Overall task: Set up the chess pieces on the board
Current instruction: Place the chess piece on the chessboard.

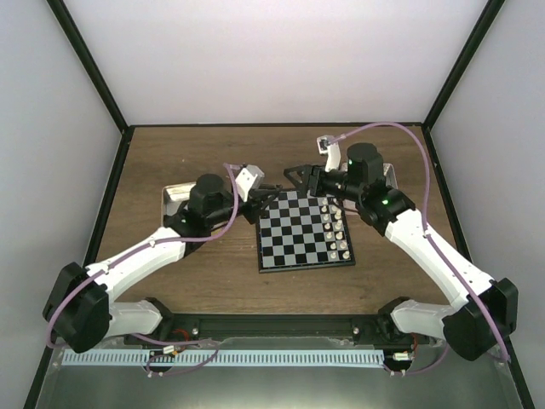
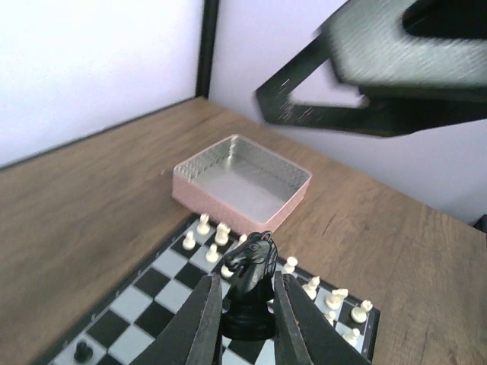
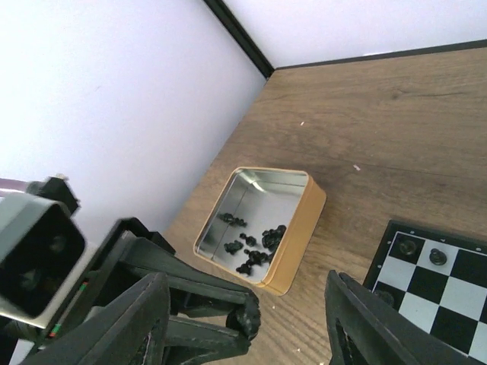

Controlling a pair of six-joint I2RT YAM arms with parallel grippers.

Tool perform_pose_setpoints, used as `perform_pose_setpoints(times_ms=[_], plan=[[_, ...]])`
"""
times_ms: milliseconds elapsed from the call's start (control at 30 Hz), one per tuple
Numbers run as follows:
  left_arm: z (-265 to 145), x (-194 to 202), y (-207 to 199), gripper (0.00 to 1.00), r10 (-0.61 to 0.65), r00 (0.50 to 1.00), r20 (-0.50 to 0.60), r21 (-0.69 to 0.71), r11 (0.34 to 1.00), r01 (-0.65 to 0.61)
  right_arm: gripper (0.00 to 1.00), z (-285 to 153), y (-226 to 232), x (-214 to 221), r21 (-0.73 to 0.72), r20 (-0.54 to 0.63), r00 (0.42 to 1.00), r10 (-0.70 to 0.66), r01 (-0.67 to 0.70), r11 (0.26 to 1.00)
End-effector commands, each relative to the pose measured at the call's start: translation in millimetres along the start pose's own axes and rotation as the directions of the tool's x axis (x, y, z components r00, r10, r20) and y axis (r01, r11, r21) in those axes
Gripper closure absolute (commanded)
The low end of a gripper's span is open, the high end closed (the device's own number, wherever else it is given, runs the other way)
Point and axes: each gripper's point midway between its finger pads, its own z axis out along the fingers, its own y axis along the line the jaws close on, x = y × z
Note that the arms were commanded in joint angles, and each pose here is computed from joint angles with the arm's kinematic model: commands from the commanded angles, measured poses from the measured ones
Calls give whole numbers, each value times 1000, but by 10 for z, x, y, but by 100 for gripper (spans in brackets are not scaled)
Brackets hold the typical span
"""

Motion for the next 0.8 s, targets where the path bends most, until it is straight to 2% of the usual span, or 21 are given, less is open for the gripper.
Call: perform_pose_setpoints(times_ms=[0, 133, 333, 467, 767], plan=[[-95, -285, -304, 95, 217, 965, 147, 85, 969, -231, 43, -48, 121, 129, -67, -74, 996, -48, 43, 997], [-154, -303, -444, 95, 331, 917, 222, 103, 927, -360, 43, -50, 81, 208, -50, -111, 993, -32, 27, 998], [-135, -294, -465, 95, 392, 891, 230, 96, 902, -422, 46, -82, 199, 350, -139, -158, 987, -34, 12, 990], [-124, -293, -470, 95, 399, 887, 235, 96, 898, -429, 52, -60, 210, 413, -164, -180, 983, -26, -4, 987], [-118, -255, -489, 95, 408, 883, 232, 106, 892, -440, 72, -18, 212, 470, -189, -200, 980, -6, -33, 981]])
